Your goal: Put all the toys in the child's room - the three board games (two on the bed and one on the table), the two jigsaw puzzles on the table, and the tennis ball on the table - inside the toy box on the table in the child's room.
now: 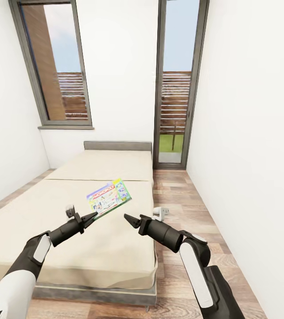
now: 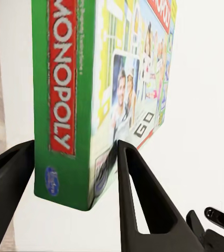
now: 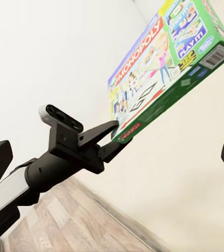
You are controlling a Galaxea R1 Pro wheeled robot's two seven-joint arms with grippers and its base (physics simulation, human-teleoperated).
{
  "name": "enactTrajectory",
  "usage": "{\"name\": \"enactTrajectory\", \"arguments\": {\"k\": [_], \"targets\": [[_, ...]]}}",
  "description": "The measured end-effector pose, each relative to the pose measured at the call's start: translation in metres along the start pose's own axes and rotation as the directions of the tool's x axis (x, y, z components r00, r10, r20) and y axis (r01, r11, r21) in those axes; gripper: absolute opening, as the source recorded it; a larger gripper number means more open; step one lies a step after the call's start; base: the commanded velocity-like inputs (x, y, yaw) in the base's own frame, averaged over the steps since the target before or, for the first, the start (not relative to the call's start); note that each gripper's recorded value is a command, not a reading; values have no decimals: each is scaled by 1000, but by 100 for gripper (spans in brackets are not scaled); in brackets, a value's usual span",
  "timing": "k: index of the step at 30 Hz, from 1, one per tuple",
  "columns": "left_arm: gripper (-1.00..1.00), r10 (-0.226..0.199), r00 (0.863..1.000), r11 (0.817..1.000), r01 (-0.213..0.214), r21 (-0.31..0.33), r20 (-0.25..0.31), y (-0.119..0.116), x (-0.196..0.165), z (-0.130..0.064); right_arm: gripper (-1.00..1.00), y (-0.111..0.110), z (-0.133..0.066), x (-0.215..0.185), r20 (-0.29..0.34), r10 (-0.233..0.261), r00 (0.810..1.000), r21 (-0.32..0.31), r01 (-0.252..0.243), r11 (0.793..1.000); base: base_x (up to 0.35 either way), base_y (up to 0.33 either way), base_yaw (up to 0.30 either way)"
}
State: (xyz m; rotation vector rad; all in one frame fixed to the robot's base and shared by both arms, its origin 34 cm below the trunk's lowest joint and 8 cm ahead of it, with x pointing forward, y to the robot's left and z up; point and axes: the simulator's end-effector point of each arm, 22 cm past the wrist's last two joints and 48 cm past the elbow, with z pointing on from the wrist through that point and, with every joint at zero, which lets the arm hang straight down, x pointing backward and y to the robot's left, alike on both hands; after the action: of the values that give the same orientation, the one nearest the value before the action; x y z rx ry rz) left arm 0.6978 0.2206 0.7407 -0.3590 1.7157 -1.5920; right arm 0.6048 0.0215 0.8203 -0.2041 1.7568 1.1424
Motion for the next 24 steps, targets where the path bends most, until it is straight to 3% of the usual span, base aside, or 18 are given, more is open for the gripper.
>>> {"name": "enactTrajectory", "arguments": {"k": [9, 18, 24], "targets": [[-100, -45, 999, 999, 44, -16, -27, 1, -1, -7, 100, -4, 2, 8, -17, 9, 1000, 9, -8, 1000, 0, 0, 75], [-100, -48, 998, 999, 48, -16, -29, -1, -3, -10, 100, -7, 4, 4, 15, 1, 1000, 14, -1, 1000, 0, 0, 64], [-100, -43, 999, 999, 43, -3, -14, -3, -8, -13, 100, -19, 4, 6, 15, 5, 1000, 58, -6, 998, 0, 0, 0]]}}
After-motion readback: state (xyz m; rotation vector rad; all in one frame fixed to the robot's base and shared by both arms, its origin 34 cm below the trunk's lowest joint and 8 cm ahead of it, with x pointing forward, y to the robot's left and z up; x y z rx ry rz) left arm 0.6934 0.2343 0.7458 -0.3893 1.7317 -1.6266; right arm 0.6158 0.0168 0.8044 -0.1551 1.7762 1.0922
